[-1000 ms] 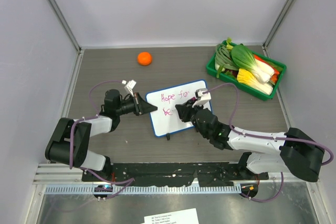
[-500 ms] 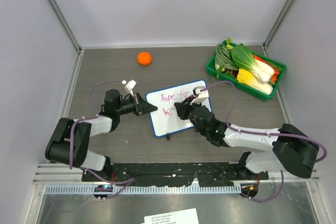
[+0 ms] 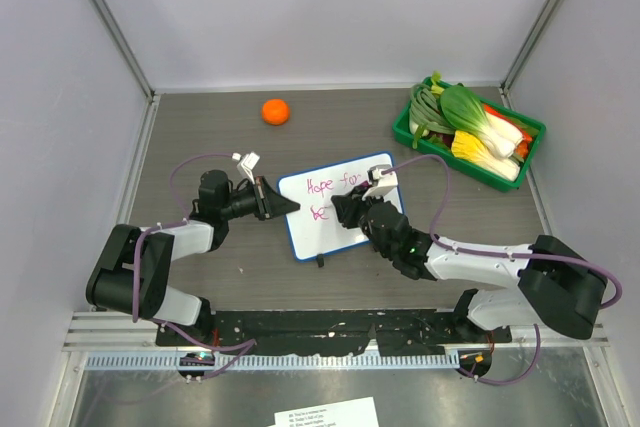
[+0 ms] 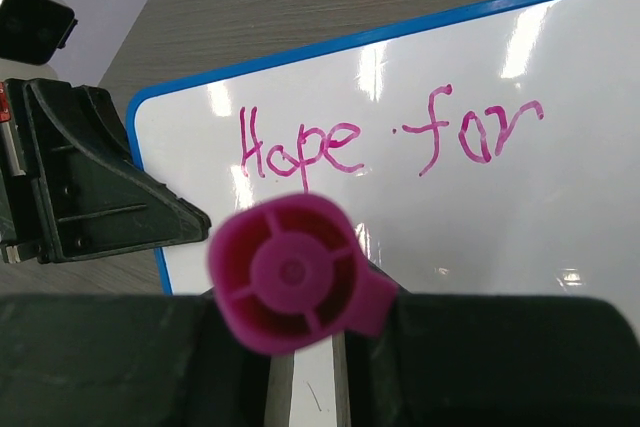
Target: Write a sentence on the whiteboard
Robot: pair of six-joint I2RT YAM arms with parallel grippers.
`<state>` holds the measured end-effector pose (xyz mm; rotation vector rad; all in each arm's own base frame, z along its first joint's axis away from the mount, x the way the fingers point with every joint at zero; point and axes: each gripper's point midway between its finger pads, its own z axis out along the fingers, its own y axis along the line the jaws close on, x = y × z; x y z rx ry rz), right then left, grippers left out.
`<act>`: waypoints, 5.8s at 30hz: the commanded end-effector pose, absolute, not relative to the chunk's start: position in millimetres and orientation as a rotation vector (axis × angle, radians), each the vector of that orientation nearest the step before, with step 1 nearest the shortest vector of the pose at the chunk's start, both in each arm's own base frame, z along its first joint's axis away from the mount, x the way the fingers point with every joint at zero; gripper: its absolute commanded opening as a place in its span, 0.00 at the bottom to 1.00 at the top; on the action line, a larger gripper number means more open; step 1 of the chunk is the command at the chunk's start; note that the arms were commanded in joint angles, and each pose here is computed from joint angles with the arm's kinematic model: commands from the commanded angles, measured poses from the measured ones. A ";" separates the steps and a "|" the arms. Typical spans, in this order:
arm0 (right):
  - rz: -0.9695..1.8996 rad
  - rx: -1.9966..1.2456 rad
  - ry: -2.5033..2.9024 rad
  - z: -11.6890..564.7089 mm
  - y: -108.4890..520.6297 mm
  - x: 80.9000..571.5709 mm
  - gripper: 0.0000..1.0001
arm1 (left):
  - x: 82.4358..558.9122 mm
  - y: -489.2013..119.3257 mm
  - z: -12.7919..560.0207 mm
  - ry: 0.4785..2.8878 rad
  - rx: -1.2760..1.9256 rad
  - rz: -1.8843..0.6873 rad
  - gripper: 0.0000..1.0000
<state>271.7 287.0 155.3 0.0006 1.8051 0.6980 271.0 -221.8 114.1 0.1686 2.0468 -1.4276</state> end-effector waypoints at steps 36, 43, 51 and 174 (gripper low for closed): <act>0.723 0.071 1.749 174.8 285.5 284.0 0.01 | 271.7 -205.0 59.7 2.215 0.092 -1.221 0.00; 0.703 0.052 1.788 161.3 279.4 277.7 0.01 | 271.5 -205.1 59.8 2.215 0.093 -1.223 0.00; 0.718 0.042 1.823 150.1 276.0 268.6 0.01 | 271.6 -205.0 59.2 2.217 0.091 -1.221 0.00; 0.645 0.051 1.855 136.1 252.7 267.4 0.01 | 270.8 -206.7 58.3 2.223 0.101 -1.219 0.00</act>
